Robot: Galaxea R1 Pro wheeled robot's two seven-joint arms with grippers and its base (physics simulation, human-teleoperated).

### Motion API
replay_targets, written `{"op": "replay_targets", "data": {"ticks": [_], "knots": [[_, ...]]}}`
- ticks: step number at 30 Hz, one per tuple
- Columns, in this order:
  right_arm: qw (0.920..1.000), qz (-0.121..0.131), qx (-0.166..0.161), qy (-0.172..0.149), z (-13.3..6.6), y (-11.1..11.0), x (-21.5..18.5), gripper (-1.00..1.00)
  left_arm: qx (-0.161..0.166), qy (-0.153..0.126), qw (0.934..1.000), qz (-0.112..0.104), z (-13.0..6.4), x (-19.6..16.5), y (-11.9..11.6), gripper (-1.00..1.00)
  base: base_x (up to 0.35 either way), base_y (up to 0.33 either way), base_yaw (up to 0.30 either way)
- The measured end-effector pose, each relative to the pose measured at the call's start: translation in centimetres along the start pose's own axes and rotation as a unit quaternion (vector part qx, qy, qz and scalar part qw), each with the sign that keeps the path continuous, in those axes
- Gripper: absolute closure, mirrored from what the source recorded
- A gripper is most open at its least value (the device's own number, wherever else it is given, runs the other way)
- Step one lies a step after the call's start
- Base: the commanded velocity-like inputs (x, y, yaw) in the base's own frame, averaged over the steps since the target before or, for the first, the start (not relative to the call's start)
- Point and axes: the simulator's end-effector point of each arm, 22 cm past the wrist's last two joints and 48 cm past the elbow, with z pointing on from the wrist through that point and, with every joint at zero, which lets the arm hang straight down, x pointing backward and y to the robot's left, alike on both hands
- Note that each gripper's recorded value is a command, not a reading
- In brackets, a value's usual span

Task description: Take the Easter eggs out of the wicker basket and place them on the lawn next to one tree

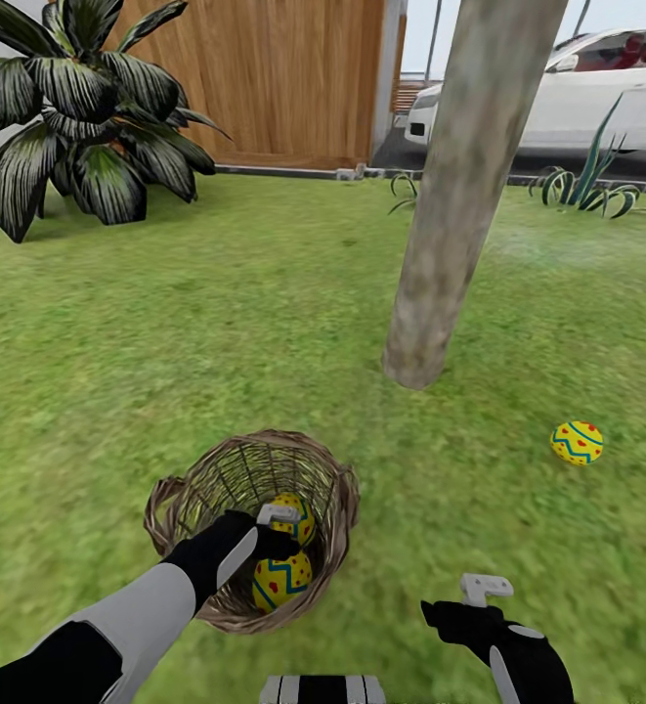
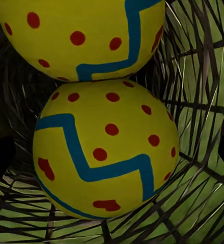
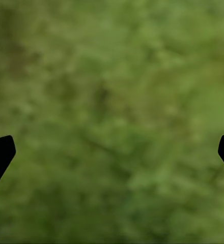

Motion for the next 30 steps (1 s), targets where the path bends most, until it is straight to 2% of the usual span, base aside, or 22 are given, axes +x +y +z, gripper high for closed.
{"op": "replay_targets", "data": {"ticks": [8,22,26,27,30], "knots": [[1.0,0.0,0.0,0.004,0.2,0.0,0.3,-1.0,0.001,-0.005,1.0,0.0,0.4,0.0,0.0,-1.0,0.0,0.0,0.0],[0.9996,0.001,0.003,0.028,1.6,-0.2,2.2,-1.0,0.004,0.016,0.9999,-0.005,2.5,1.8,0.3,-1.0,0.0,0.0,0.0],[0.9999,0.0,0.0,0.013,1.2,-0.2,1.0,-1.0,0.004,0.011,0.9999,-0.004,2.5,1.6,0.3,-1.0,0.0,0.0,0.0],[1.0,-0.001,-0.001,-0.009,0.5,-0.1,-0.7,-1.0,0.004,0.01,0.9999,-0.004,2.5,1.6,0.3,-1.0,0.0,0.0,0.0],[0.9993,-0.001,-0.005,-0.038,-0.6,0.1,-2.8,-1.0,0.004,0.009,0.9999,-0.004,2.5,1.6,0.3,-1.0,0.0,0.0,0.0]]}}
